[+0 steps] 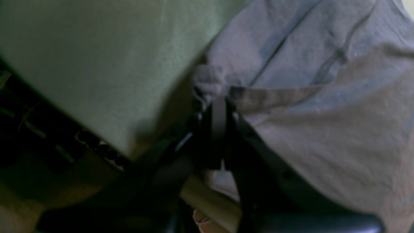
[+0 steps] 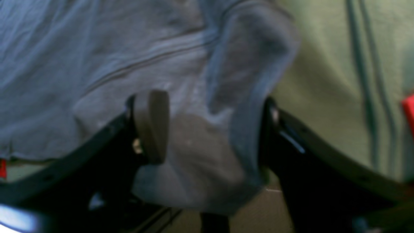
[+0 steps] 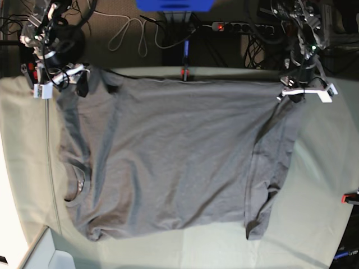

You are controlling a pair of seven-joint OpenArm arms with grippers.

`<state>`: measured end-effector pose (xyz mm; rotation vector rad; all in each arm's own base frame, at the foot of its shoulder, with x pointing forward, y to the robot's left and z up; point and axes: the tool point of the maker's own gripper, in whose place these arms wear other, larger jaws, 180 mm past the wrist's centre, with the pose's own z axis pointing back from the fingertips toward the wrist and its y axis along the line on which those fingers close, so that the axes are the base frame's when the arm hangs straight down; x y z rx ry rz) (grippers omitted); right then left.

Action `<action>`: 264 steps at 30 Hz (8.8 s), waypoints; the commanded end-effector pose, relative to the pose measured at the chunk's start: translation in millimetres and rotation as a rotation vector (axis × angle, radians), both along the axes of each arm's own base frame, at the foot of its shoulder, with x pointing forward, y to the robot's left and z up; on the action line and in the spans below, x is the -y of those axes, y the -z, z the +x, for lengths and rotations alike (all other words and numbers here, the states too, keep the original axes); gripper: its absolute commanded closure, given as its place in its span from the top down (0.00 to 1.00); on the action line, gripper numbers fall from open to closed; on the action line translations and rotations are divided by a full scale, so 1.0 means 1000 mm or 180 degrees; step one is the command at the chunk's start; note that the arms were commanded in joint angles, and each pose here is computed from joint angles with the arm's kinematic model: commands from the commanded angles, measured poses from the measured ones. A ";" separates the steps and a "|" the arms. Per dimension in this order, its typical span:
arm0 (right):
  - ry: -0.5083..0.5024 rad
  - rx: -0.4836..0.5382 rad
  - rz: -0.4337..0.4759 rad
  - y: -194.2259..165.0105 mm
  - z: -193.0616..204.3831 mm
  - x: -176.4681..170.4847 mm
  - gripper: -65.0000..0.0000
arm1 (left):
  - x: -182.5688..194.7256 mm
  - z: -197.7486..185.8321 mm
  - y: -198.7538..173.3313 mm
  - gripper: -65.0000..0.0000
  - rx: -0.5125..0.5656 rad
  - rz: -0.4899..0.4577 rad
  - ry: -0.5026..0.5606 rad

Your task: Layout the t-shirt on the table in an organized manner, then fold the t-shirt properly

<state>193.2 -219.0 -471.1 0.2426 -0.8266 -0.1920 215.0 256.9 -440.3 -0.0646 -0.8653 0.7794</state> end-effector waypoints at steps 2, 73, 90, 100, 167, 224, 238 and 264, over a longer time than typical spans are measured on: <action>-0.0111 -0.0145 -0.0014 0.006 -0.005 -0.005 0.39 | -0.006 0.007 -0.012 0.00 0.0127 0.0085 -0.0022; -0.0403 0.4826 -0.0982 -0.533 0.159 -0.030 0.00 | 0.000 0.170 -0.484 0.00 0.3551 0.2290 0.0423; -0.0406 0.5336 -0.1082 -0.589 0.143 -0.036 0.00 | -0.019 0.153 -0.493 0.00 0.3633 0.2327 0.0178; -0.0636 0.4882 -0.0765 -0.555 0.191 -0.047 0.00 | -0.023 0.176 -0.447 0.00 0.3267 0.2077 0.0240; -0.0272 0.1619 0.0060 -0.166 0.349 0.010 0.78 | -0.083 0.253 -0.133 0.57 0.1011 0.1041 0.0237; -0.1024 0.1286 -0.0384 -0.094 0.130 -0.099 0.77 | -0.078 0.217 -0.012 0.00 0.0379 0.1221 0.0425; -0.0947 0.0760 -0.0099 -0.035 0.186 -0.086 0.77 | -0.090 0.196 -0.049 0.00 0.0712 0.1451 0.0394; -0.0951 0.0517 -0.0013 -0.010 0.171 -0.087 0.57 | -0.082 0.222 -0.011 0.51 0.0312 0.0989 0.0240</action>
